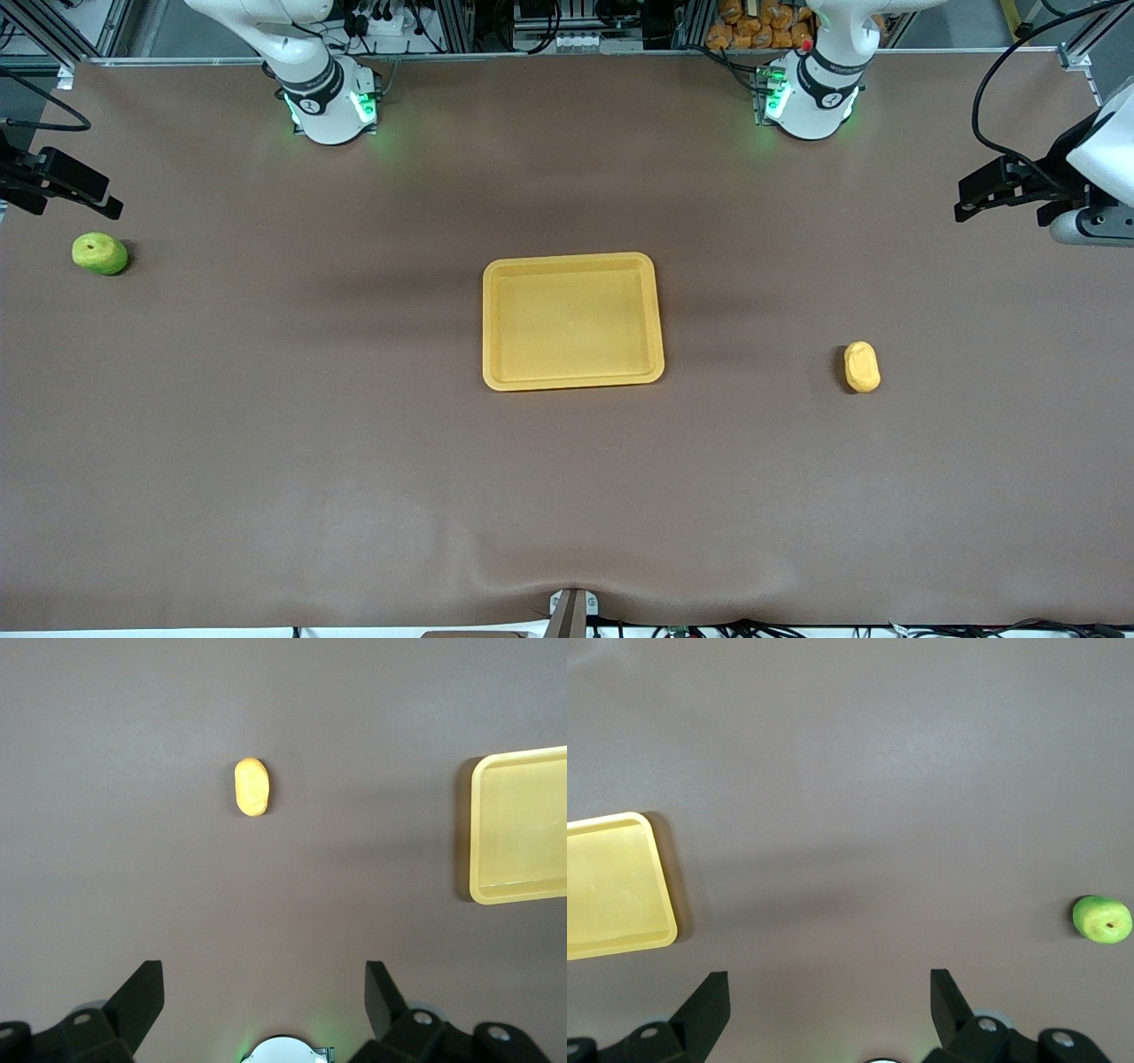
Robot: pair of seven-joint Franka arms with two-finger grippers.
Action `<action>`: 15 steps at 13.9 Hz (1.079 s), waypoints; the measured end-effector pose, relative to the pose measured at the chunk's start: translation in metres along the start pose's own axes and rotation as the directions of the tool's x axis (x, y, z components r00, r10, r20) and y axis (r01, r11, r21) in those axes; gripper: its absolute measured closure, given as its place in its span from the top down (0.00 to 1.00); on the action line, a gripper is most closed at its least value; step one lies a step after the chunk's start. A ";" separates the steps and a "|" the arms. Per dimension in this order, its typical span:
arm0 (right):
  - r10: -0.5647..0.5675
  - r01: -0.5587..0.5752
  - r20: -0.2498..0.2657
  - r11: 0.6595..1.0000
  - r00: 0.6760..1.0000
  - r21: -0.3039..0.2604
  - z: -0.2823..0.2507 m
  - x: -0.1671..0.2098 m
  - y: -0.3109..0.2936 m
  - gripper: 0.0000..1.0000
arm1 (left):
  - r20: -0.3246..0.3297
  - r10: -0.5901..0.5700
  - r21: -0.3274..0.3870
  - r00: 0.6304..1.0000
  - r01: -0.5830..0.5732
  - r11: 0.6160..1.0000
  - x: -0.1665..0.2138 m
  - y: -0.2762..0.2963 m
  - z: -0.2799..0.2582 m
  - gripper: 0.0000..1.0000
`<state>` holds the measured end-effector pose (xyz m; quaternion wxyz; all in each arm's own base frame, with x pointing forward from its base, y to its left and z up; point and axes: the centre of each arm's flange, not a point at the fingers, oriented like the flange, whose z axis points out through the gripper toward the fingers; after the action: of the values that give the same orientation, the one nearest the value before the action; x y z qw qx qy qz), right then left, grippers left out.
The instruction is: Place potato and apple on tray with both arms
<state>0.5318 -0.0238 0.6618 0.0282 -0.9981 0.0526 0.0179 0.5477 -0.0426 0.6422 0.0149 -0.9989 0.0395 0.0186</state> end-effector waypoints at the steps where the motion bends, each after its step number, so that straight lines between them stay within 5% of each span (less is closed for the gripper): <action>1: 0.000 0.000 0.000 1.000 1.000 0.000 0.000 0.000 0.000 1.00 | 0.000 0.000 0.000 1.000 0.000 1.000 0.000 0.000 0.000 1.00; 15: 0.010 -0.010 0.017 1.000 1.000 -0.030 0.009 0.005 0.008 1.00 | 0.012 -0.004 -0.002 1.000 0.004 1.000 0.004 -0.003 0.006 1.00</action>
<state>0.5355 -0.0314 0.6517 0.0136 -0.9979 0.0571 0.0274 0.5513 -0.0400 0.6359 0.0144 -0.9989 0.0373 0.0243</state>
